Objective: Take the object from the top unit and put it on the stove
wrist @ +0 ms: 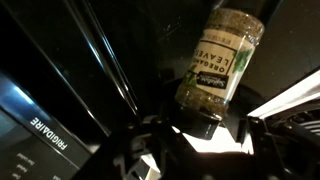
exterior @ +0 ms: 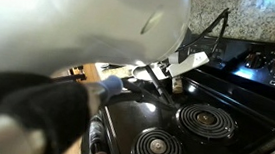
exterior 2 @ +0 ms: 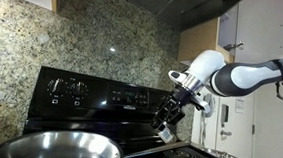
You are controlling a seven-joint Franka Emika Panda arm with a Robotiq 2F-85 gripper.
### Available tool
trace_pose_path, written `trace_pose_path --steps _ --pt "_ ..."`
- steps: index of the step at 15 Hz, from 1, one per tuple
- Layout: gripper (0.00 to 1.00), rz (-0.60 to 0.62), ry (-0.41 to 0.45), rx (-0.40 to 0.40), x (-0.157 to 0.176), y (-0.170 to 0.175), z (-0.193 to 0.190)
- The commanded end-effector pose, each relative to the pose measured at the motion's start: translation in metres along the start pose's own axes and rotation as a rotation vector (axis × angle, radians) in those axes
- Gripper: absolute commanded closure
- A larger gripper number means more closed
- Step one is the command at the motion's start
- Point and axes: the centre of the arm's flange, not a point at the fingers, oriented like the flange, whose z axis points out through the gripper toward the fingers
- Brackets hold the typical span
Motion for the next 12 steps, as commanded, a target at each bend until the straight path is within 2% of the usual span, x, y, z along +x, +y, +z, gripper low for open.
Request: trace_pose_path --steps 1,5,9,10,11,12 --pt "0.68 0.006 0.103 -0.071 0.013 0.003 0.005" --pt "0.68 0.014 0.168 -0.126 0.013 0.006 0.015" --pt "0.68 0.007 0.284 -0.206 0.005 0.008 0.018" --pt "0.68 0.003 0.284 -0.205 0.004 0.007 0.018" --pt "0.43 -0.004 0.255 -0.174 -0.001 0.005 0.015" --pt "0.43 -0.002 0.264 -0.177 -0.003 0.005 0.017"
